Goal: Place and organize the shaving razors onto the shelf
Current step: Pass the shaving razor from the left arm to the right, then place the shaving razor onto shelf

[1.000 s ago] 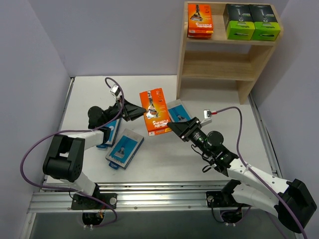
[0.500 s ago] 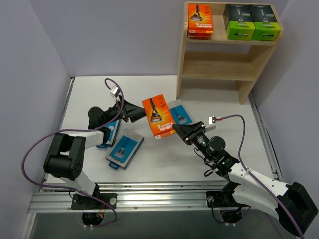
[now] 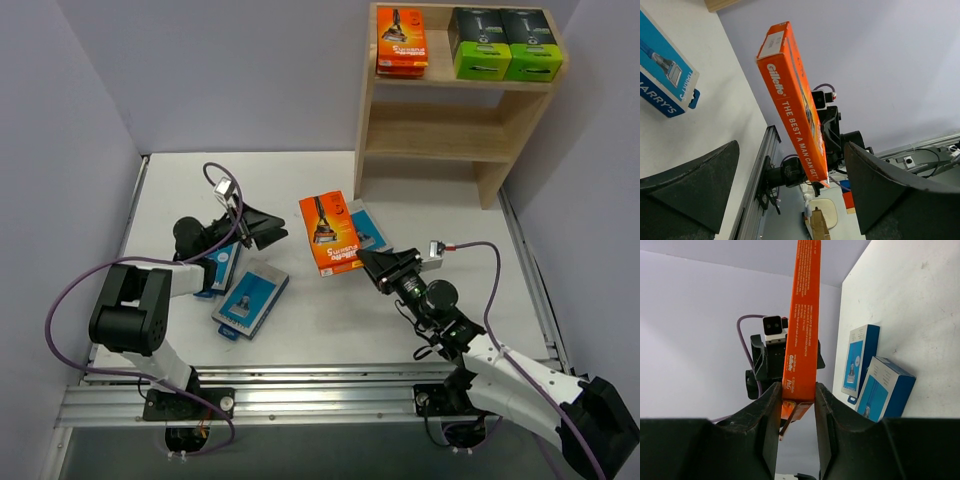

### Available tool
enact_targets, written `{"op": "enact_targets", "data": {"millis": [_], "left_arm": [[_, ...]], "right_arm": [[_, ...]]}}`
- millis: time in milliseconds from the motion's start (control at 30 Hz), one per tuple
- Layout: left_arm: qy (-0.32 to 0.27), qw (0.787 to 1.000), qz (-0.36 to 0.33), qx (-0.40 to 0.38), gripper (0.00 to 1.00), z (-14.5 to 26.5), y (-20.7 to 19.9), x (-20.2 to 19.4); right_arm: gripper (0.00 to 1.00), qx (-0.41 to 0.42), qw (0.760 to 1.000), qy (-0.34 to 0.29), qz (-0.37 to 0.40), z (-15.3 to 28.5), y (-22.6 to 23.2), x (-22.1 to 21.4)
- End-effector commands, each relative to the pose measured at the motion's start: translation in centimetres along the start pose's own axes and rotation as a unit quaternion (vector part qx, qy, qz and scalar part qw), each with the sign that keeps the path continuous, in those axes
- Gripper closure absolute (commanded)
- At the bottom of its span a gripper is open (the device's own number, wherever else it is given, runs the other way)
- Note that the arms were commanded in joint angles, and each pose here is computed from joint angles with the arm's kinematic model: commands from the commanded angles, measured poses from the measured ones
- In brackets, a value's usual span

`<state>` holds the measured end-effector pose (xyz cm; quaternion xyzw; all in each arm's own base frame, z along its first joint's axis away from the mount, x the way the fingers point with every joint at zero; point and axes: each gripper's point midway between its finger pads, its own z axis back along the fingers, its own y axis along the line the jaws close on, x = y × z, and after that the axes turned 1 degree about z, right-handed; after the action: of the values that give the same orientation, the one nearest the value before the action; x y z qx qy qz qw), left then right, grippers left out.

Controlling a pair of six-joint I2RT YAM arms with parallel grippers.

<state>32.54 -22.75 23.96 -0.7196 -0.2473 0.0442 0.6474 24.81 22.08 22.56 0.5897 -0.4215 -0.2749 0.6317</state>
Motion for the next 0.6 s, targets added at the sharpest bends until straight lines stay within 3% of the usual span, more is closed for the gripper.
{"op": "enact_targets", "data": {"millis": [0, 200, 233, 300, 333, 367, 400, 567], "left_arm": [[0.000, 0.995, -0.094, -0.036, 0.06, 0.4, -2.5, 0.3], [-0.006, 0.993, -0.117, 0.015, 0.06, 0.5, -2.2, 0.7], [-0.008, 0.987, -0.161, 0.014, 0.06, 0.6, -3.3, 0.8], [-0.013, 0.987, -0.152, 0.057, 0.06, 0.9, -2.6, 0.9], [-0.015, 0.977, -0.203, 0.061, 0.06, 1.1, -3.5, 1.0], [-0.013, 0.978, -0.189, 0.091, 0.06, 1.3, -2.9, 0.9], [-0.024, 0.967, -0.231, 0.106, 0.06, 1.6, -3.2, 1.4], [-0.054, 0.947, -0.267, 0.170, 0.06, 2.9, -3.1, 2.5]], "right_arm": [[1.00, 0.055, 0.998, -0.038, -0.022, 0.1, 3.9, 2.0], [1.00, 0.074, 0.996, -0.053, 0.004, -0.7, 7.9, 3.9], [1.00, 0.073, 0.996, -0.055, 0.009, -1.0, 8.3, 4.2], [1.00, 0.071, 0.995, -0.061, 0.023, -1.6, 9.3, 5.1], [1.00, 0.084, 0.994, -0.059, 0.027, -2.0, 11.0, 5.4], [1.00, 0.086, 0.994, -0.064, 0.032, -2.3, 11.6, 5.9], [1.00, 0.084, 0.994, -0.063, 0.037, -3.0, 11.8, 6.3], [1.00, 0.120, 0.989, -0.058, 0.064, -5.1, 17.4, 8.0]]}}
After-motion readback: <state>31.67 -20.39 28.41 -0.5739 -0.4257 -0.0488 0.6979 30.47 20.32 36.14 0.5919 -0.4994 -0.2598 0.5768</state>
